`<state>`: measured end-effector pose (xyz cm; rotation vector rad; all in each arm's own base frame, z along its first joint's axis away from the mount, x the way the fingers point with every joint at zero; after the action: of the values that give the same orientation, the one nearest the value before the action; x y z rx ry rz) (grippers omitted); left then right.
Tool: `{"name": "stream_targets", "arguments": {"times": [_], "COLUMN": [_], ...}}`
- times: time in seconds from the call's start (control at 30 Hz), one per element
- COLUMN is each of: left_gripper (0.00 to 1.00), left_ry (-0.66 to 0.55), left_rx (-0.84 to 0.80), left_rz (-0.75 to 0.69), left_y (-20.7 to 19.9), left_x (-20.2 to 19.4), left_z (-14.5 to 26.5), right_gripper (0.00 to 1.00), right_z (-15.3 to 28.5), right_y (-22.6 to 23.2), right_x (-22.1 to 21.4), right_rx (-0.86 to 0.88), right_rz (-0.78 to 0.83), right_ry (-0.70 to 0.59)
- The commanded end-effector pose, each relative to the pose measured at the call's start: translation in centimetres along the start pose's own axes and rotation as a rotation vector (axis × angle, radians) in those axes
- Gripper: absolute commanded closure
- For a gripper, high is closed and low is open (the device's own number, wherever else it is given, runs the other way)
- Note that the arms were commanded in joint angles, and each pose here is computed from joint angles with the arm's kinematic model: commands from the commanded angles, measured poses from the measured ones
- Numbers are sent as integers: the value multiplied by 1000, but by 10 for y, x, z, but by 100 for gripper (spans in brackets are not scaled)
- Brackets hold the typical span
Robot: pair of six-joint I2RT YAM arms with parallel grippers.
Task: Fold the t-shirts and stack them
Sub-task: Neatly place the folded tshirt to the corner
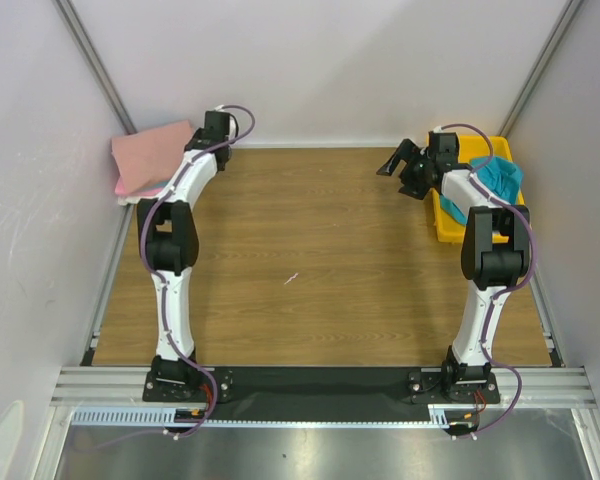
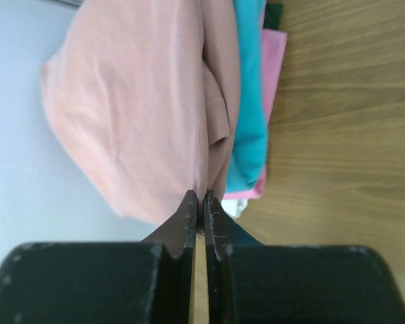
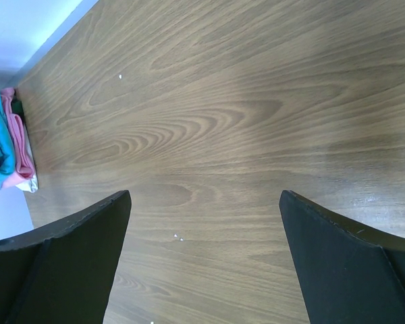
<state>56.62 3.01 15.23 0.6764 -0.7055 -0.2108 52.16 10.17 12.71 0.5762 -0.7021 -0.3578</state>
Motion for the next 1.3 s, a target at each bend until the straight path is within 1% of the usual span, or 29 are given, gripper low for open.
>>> {"name": "stream_targets", "arguments": {"times": [0.0,0.3,0.37,0.4,0.43,0.47,0.5,0.57,0.6,0.63,0.67,0.7,0.73,0.77,0.8,0.83,0.9,0.93,0.97,1.0,1.03,1.07,1.1,1.13,1.17,1.23,1.27], "left_gripper": [100,99,95,91,79,73,58,38,32,21,14,3,0,0,0,0,0,0,0,0,0,1,3,4,4,4,4], "left_ry": [-23,36,34,27,24,11,2,-35,-52,-77,-103,-120,-138,-156,-157,-142,-113,-76,-32,-5,32,59,73,35,64,24,54], "left_rx": [6,-64,-57,-50,-45,-46,-51,-68,-76,-98,-100,-108,-102,-116,-113,-101,-95,-63,-56,-43,-25,-38,-68,-56,-44,7,24], "left_rz": [-45,-109,-102,-94,-83,-60,-46,14,41,75,149,193,248,337,389,501,624,706,821,890,1042,1109,1180,1295,1321,1414,1432], "left_y": [35,17,19,20,21,24,24,31,34,39,49,54,68,74,81,90,98,115,114,116,126,121,117,127,118,124,117], "left_x": [3,-23,-22,-19,-17,-11,-7,8,14,21,31,36,40,47,48,45,39,24,11,1,-15,-33,-41,-42,-62,-68,-81], "left_z": [24,19,18,18,18,20,22,30,34,40,48,52,57,63,64,62,63,53,52,48,41,37,34,30,31,28,25], "right_gripper": [0,0,0,0,0,0,0,0,0,0,0,0,0,0,0,0,0,0,0,0,0,0,0,0,0,0,0], "right_z": [4,3,3,3,3,3,4,5,5,5,6,7,7,6,6,6,6,5,5,5,5,5,4,4,4,4,4], "right_y": [12,14,14,15,15,15,16,18,18,18,19,21,21,20,20,20,23,23,24,24,24,24,24,24,25,25,27], "right_x": [6,5,6,6,6,7,8,9,11,11,12,13,13,13,12,12,11,10,9,9,8,9,7,8,8,9,10], "right_rx": [31,34,37,39,39,39,41,43,42,43,44,46,45,44,43,44,49,48,48,48,46,48,48,48,51,50,54], "right_rz": [15,16,13,15,17,15,14,19,23,25,27,29,29,26,24,22,26,27,28,29,30,30,31,30,32,32,35], "right_ry": [-28,-23,-26,-27,-27,-27,-29,-33,-37,-38,-43,-46,-47,-46,-45,-46,-45,-43,-42,-42,-42,-44,-41,-42,-43,-44,-46]}}
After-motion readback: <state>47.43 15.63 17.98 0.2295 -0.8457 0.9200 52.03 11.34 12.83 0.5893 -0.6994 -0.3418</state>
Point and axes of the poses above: each gripper's point midway between its finger pads, its own z axis back along the fingers, its own y axis along the line the jaws close on, x = y × z, the point moved 2 cm from there along z, back along the fingers, and after that the axes turned 3 degrees about z, right-handed, at the moved point
